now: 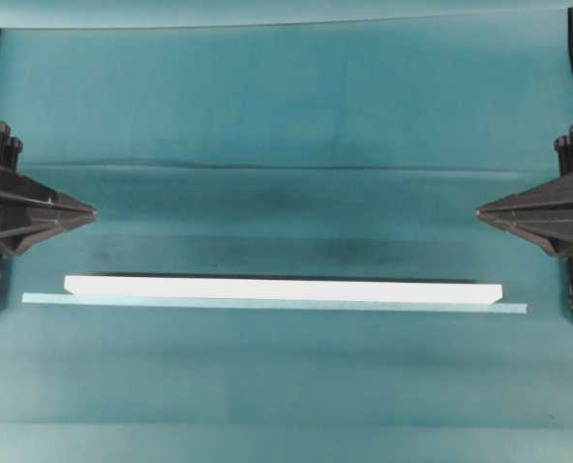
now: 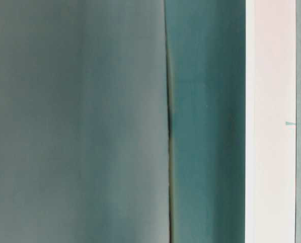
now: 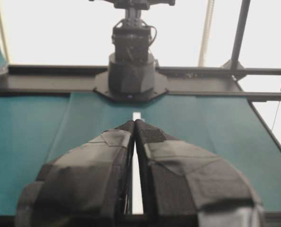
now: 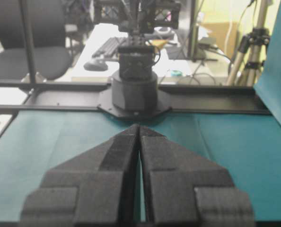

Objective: Lift a wooden board with both hands.
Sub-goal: 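Move both grippers inward and down over the white board's two ends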

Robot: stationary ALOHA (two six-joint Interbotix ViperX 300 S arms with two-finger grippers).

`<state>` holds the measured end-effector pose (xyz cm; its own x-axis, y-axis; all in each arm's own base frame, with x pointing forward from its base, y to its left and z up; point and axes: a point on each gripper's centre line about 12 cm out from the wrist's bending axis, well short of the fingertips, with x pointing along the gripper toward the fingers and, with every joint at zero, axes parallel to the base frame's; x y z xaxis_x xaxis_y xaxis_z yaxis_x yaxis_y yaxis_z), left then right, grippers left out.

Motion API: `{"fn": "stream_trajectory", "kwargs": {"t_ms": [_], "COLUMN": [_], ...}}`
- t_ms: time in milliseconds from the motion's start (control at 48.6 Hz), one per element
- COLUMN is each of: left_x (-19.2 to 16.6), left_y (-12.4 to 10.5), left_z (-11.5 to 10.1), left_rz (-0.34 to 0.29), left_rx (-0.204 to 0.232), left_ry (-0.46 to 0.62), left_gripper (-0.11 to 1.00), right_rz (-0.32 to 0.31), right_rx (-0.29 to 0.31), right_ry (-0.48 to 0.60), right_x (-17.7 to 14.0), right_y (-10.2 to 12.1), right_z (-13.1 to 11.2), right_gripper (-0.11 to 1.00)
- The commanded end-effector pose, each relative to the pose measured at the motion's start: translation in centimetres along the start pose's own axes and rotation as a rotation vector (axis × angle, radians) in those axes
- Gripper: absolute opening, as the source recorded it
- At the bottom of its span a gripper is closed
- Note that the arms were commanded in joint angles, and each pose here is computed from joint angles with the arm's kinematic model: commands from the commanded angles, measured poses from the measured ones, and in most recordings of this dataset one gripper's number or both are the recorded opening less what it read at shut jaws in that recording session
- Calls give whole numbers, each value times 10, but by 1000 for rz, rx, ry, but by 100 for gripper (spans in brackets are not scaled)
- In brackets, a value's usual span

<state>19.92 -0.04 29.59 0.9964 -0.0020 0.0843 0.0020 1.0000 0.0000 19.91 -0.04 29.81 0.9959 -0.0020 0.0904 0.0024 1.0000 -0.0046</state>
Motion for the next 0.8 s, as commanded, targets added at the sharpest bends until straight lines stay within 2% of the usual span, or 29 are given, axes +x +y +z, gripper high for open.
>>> {"fn": "stream_trajectory", "kwargs": {"t_ms": [0,62,82,144,247,350,391,577,783], "left_x": [6,8,9,9,12,14,16,32,57], "left_y": [0,1,2,4,4,3,2,-1,-1], "left_z": [15,17,18,22,37,37,34,24,20], "left_rz": [-1,6,11,18,22,26,26,21,24], "left_rx": [-25,-24,-26,-41,-119,-183,-194,-182,-142], "left_ry": [-8,28,40,58,52,113,150,270,365], "left_gripper": [14,15,13,5,0,0,0,0,0], "right_rz": [-10,-21,-24,-27,-24,-30,-36,-70,-91], "right_rx": [40,91,107,135,151,172,183,251,306], "right_ry": [0,13,19,41,85,157,190,344,522], "right_x": [2,3,3,4,5,8,9,22,41], "right_y": [-2,-3,-3,-3,-3,-3,-4,-8,-7], "right_z": [2,3,3,4,5,6,6,8,2], "right_gripper": [10,15,15,6,2,2,2,2,2]}}
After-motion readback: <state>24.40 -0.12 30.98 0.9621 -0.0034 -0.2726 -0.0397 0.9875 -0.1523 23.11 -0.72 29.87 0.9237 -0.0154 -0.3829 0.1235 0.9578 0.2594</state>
